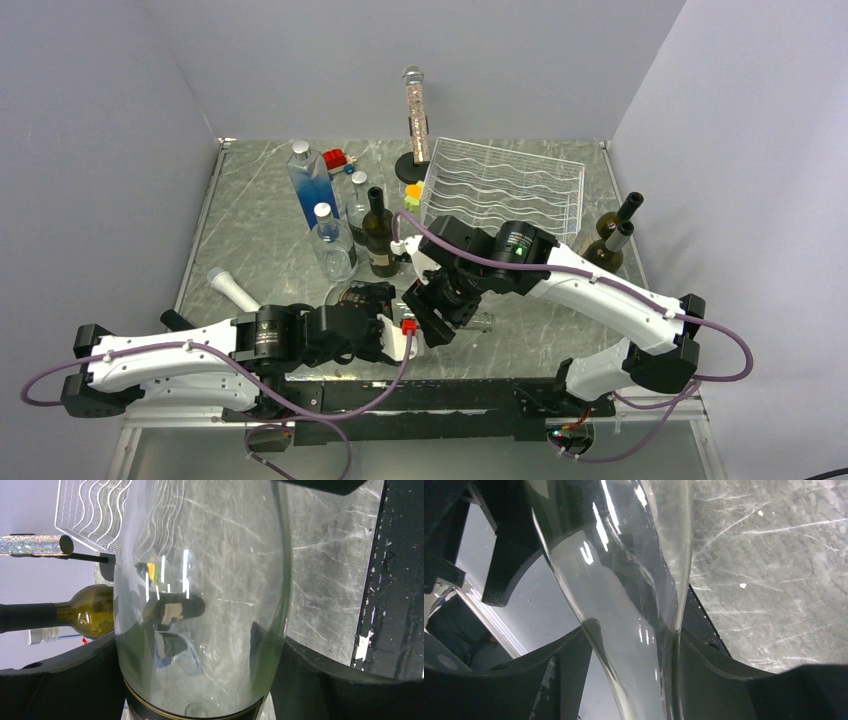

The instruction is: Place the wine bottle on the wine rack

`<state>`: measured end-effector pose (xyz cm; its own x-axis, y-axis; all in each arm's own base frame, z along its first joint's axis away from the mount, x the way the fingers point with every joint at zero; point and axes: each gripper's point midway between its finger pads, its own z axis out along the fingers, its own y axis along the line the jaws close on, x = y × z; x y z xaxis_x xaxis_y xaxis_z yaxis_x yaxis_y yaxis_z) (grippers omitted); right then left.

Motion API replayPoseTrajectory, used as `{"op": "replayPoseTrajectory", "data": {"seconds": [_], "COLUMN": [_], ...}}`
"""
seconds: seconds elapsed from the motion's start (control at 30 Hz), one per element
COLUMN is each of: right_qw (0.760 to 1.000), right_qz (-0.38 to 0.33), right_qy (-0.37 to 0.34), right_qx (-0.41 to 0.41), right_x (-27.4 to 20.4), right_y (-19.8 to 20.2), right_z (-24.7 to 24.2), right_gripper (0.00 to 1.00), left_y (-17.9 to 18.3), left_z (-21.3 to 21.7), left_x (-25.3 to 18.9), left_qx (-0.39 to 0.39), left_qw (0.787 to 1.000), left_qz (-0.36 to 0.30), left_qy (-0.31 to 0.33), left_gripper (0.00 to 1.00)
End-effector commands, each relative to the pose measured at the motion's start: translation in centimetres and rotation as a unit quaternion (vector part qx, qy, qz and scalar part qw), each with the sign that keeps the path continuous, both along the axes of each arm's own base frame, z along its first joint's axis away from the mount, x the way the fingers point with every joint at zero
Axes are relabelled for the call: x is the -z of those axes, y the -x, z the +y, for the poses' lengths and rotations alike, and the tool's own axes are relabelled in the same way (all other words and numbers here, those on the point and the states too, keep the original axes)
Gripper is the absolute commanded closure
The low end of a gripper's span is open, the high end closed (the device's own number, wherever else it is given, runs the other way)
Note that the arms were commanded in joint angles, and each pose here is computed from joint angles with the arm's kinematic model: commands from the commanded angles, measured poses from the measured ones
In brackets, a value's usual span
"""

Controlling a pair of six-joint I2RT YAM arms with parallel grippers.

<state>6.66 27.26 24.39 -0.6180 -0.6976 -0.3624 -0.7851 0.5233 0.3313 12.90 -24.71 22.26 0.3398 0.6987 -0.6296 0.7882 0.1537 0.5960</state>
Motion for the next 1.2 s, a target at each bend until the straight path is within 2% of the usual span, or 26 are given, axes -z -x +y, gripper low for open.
{"op": "replayPoseTrajectory", "data": {"seconds": [0.0, 0.13, 0.3, 0.33, 0.4, 0.53, 0.6, 0.7, 0.8, 0.87, 0.93, 1.17], "right_qw": [1.000, 1.000, 1.000, 1.000, 1.000, 0.999, 0.998, 0.996, 0.993, 0.992, 0.992, 0.991], "right_qz": [-0.003, 0.007, 0.005, 0.003, -0.001, -0.029, -0.048, -0.069, -0.082, -0.083, -0.081, -0.082], "right_qy": [-0.020, -0.024, -0.027, -0.027, -0.025, -0.023, -0.033, -0.047, -0.072, -0.085, -0.093, -0.089], "right_qx": [-0.005, -0.007, -0.011, -0.014, -0.018, -0.008, 0.007, 0.025, 0.038, 0.040, 0.041, 0.057], "right_x": [0.1, 0.7, 0.7, 0.7, 0.7, 0.5, -0.3, -1.7, -3.1, -3.6, -3.8, -2.7], "right_y": [0.4, 1.3, 1.6, 1.5, 1.4, 0.4, -0.3, -1.0, -1.2, -1.1, -0.9, -0.9], "right_z": [0.2, -0.8, -1.4, -1.4, -1.3, -1.5, -1.4, -1.4, -1.3, -1.3, -1.4, -2.2], "right_gripper": [0.39, 0.48, 0.70, 0.77, 1.00, 1.00, 1.00, 1.00, 1.00, 1.00, 1.00, 1.00], "left_y": [-1.3, -0.9, -1.0, -1.1, -1.3, -2.0, -2.7, -2.8, -2.7, -2.6, -2.7, -2.8], "left_z": [-0.6, -0.2, -0.3, -0.3, -0.3, -0.1, 0.4, 0.6, 0.5, 0.4, 0.3, 0.6], "left_x": [-9.5, -11.0, -11.7, -11.8, -11.7, -11.7, -11.8, -11.6, -11.4, -11.1, -11.1, -9.7], "left_qx": [-0.044, -0.045, -0.052, -0.054, -0.060, -0.085, -0.113, -0.122, -0.117, -0.115, -0.118, -0.130], "left_qw": [0.981, 0.972, 0.968, 0.968, 0.968, 0.967, 0.962, 0.960, 0.960, 0.961, 0.960, 0.966], "left_qz": [-0.038, -0.025, -0.021, -0.022, -0.025, -0.032, -0.037, -0.037, -0.032, -0.033, -0.032, -0.024], "left_qy": [0.188, 0.227, 0.246, 0.245, 0.242, 0.238, 0.244, 0.248, 0.252, 0.251, 0.253, 0.224], "left_gripper": [0.99, 0.99, 0.99, 0.99, 0.99, 0.98, 0.85, 0.55, 0.29, 0.19, 0.02, 0.01]}}
